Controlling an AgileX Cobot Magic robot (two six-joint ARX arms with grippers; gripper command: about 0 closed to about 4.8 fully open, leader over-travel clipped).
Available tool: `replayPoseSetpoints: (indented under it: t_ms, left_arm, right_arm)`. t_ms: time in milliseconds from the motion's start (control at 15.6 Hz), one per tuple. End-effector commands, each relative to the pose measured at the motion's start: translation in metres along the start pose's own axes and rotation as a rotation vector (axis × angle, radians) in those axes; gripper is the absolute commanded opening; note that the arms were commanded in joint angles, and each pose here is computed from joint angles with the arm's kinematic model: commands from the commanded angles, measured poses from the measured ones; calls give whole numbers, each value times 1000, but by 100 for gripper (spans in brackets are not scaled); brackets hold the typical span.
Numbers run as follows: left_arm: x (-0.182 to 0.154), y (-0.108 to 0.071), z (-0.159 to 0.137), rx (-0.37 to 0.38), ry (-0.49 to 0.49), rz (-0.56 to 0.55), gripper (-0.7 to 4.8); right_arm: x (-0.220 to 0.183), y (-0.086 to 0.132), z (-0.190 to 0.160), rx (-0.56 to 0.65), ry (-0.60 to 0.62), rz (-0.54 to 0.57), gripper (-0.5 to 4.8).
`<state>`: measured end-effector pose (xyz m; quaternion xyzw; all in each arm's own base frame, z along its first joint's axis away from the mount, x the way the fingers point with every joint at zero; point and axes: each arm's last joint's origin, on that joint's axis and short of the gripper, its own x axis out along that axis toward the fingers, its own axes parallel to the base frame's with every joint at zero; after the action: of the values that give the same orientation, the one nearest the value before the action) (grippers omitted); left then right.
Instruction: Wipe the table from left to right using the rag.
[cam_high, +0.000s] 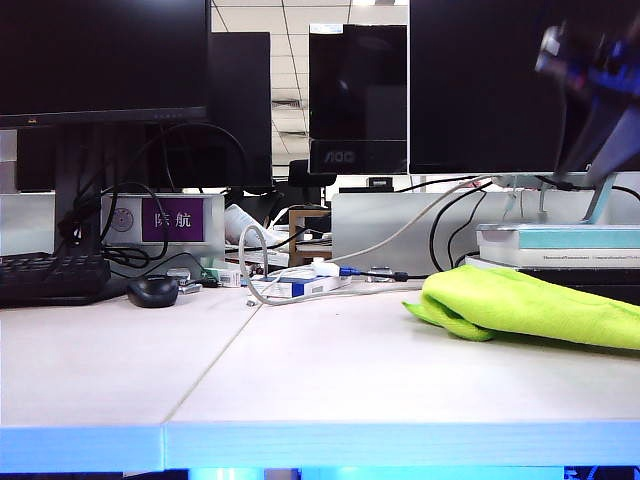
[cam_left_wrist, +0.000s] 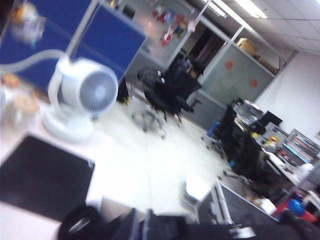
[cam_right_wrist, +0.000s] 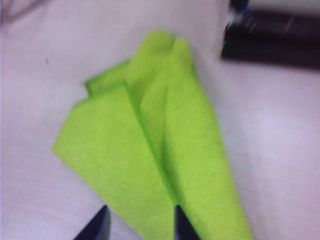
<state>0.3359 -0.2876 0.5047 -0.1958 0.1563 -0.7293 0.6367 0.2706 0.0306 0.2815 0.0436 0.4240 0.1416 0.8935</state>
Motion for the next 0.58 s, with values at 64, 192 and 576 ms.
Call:
replayPoseSetpoints:
  t_ms: [64,192,576]
  left_arm:
    - [-20,-39,21,103,-81,15,24]
    - [-36,-63,33,167,-141,52,24]
    - [-82,-133,55,421,-334,261,21]
  right_arm:
    - [24,-5,-1,15,64,1,68]
    - [41,-10,-3,23,107,-17,39]
    - [93,-23,-16,55,241,-20,0]
